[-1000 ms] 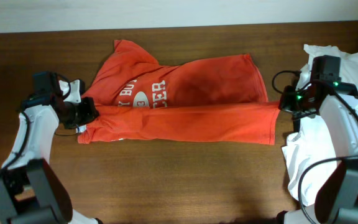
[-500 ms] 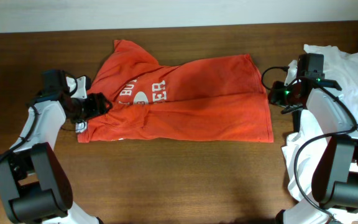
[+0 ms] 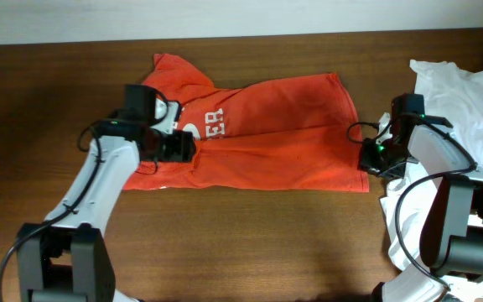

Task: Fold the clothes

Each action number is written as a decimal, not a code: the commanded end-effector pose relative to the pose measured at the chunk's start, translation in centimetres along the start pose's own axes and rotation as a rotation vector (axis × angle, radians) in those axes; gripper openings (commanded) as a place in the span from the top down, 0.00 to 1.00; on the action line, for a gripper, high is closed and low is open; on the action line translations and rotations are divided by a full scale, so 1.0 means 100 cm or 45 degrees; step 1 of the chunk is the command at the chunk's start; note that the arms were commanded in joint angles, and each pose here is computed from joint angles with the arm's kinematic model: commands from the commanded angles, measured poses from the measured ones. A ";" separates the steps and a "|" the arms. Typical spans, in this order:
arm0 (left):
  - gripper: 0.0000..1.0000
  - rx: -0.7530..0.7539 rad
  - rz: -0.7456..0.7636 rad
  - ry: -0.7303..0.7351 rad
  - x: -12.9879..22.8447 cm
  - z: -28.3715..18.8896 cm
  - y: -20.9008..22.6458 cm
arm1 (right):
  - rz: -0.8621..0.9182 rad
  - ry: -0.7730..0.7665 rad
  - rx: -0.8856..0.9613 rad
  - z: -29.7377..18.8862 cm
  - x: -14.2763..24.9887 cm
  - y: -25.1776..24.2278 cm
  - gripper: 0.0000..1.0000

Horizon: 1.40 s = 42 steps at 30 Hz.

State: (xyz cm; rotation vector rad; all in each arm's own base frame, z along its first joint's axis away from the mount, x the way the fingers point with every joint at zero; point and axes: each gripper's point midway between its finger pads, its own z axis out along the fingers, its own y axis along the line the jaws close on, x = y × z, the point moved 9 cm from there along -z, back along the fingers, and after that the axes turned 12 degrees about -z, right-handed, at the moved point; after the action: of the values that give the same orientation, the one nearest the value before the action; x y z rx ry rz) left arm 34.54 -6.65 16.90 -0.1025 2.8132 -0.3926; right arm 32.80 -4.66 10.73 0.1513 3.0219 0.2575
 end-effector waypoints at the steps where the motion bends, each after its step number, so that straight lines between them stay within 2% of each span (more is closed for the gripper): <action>1: 0.26 -0.176 0.053 0.059 0.020 0.023 0.007 | 0.001 0.025 0.005 0.008 0.005 0.000 0.71; 5: 0.27 -0.215 0.053 0.097 0.029 0.045 0.015 | 0.002 0.032 0.004 0.009 0.006 -0.001 0.72; 9: 0.33 -0.224 0.050 0.116 0.028 0.062 0.018 | 0.002 0.033 0.004 0.009 0.006 -0.001 0.71; 11: 0.52 -0.219 0.052 0.099 0.026 0.063 0.018 | 0.002 0.033 0.004 0.009 0.007 -0.001 0.71; 14: 0.97 -0.212 0.056 0.069 0.022 0.064 0.017 | 0.002 0.033 0.004 0.009 0.007 -0.001 0.71; 15: 0.99 -0.208 0.058 0.056 0.020 0.063 0.016 | 0.002 0.033 0.004 0.009 0.007 -0.001 0.71; 17: 1.00 -0.193 0.065 0.002 0.006 0.055 0.010 | 0.002 0.033 0.004 0.009 0.007 -0.001 0.71; 20: 1.00 -0.162 0.091 -0.226 -0.046 0.020 -0.011 | 0.002 0.031 0.005 0.009 0.006 -0.001 0.71; 21: 1.00 -0.192 0.097 -0.364 -0.071 0.001 -0.017 | 0.002 0.031 0.006 0.009 0.006 -0.001 0.71; 22: 0.72 -0.203 0.095 -0.457 -0.085 -0.009 -0.020 | 0.002 0.032 0.005 0.009 0.006 -0.001 0.71; 23: 0.39 -0.192 0.091 -0.499 -0.091 -0.014 -0.020 | 0.002 0.032 0.005 0.009 0.006 -0.001 0.71; 24: 0.20 -0.186 0.088 -0.483 -0.090 -0.013 -0.019 | 0.002 0.032 0.005 0.009 0.006 -0.001 0.71; 26: 0.06 -0.241 0.072 -0.298 -0.068 -0.006 -0.011 | 0.002 0.032 0.005 0.009 0.006 -0.001 0.71; 29: 0.04 -0.349 0.022 0.025 -0.028 -0.003 0.008 | 0.002 0.033 0.009 0.009 0.006 -0.001 0.71; 31: 0.03 -0.418 -0.180 0.173 -0.008 -0.005 0.032 | 0.002 0.034 0.009 0.009 0.007 -0.001 0.71; 33: 0.01 -0.437 -0.306 0.171 -0.008 -0.007 0.054 | 0.003 0.037 0.009 0.009 0.007 -0.001 0.70; 36: 0.01 -0.405 -0.365 0.032 -0.027 -0.009 0.072 | 0.003 0.042 0.008 0.009 0.008 -0.001 0.70; 39: 0.11 -0.314 -0.365 0.001 -0.034 0.000 0.069 | 0.004 0.046 0.008 0.009 0.008 -0.001 0.70; 40: 0.22 -0.311 -0.367 0.018 -0.034 0.007 0.070 | 0.004 0.046 0.008 0.009 0.008 -0.001 0.70; 42: 0.32 -0.324 -0.375 0.066 -0.032 0.021 0.074 | 0.005 0.046 0.008 0.009 0.008 -0.001 0.70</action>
State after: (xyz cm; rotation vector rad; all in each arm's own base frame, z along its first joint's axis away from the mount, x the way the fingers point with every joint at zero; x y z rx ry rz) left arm 37.78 0.60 16.41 -0.5596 2.8159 -0.0729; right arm 32.36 -4.58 10.22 0.1543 3.0369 0.2614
